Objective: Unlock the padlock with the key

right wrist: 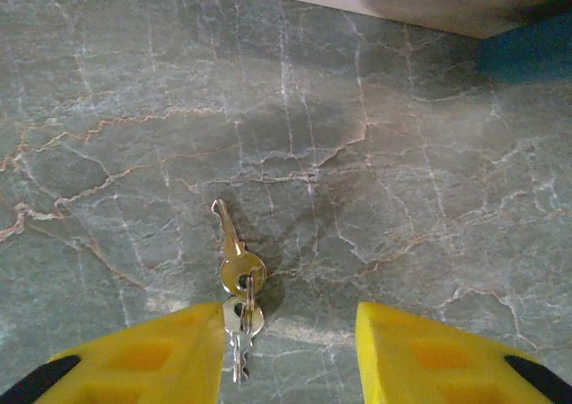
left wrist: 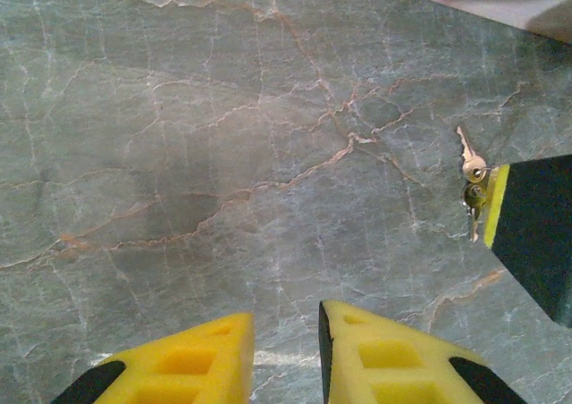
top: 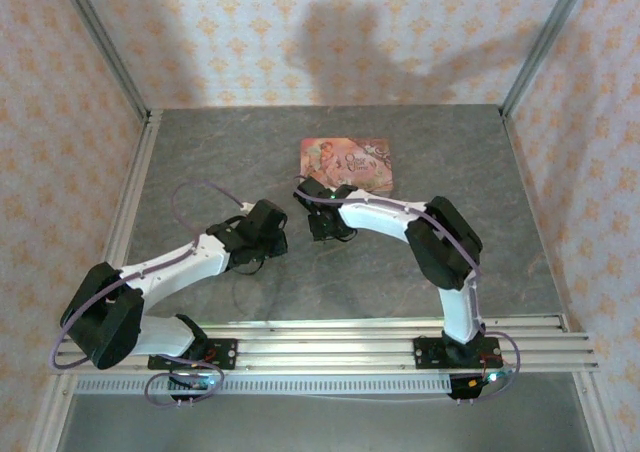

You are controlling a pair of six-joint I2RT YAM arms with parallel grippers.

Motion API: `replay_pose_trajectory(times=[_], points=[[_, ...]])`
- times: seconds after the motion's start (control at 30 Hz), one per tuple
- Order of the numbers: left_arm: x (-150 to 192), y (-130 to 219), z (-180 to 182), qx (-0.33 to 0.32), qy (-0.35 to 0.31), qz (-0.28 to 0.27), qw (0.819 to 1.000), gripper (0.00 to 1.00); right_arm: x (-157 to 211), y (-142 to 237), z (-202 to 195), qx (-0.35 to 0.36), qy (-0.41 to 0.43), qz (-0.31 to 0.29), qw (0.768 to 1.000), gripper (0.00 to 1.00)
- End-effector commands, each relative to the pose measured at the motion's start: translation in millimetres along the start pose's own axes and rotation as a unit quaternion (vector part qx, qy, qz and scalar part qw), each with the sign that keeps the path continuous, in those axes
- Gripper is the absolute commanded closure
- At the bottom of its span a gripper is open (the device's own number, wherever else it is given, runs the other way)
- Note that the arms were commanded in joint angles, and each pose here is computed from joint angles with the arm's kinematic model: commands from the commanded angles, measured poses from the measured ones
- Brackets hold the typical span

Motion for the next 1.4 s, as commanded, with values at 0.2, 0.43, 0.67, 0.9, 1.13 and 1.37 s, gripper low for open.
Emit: replay_pose_trajectory(times=[0.2, 0.43, 0.67, 0.9, 1.13, 1.37], points=[[7, -1, 16, -0.029, -0.012, -0.004, 0.999, 0.74, -3, -6, 3, 0.018, 0.014, 0.016, 1.0, 0.59], [8, -2, 17, -0.031, -0.013, -0.004, 0.999, 0.74, 2, -14, 7, 0.013, 0.019, 0.032, 0.999, 0.62], [8, -1, 18, -0.034, -0.015, -0.001, 0.999, 0.74, 7, -21, 8, 0.015, 0.04, 0.053, 0.998, 0.83], [7, 3, 20, -0.035, -0.014, -0.006, 0.999, 0.74, 13, -15, 9, -0.007, 0.085, 0.061, 0.995, 1.0], [1, 15, 27, -0.042, -0.002, -0.022, 0.999, 0.74, 10, 8, 7, -0.046, 0.135, 0.025, 0.989, 1.0], [2, 23, 22, -0.018, -0.029, -0.014, 0.999, 0.66, 1, 23, 0, -0.126, 0.08, -0.009, 0.989, 1.0]])
Point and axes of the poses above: each hand's point on the last joint's axis, 136 mm out from that joint toward the fingers, its own y axis back along the fingers, its own z axis along the line the jaws close on, x = y × z, the point moved 6 cm from there along y, back along the fingers, and after that the axes turned 2 degrees about y, right-handed, at the moved point
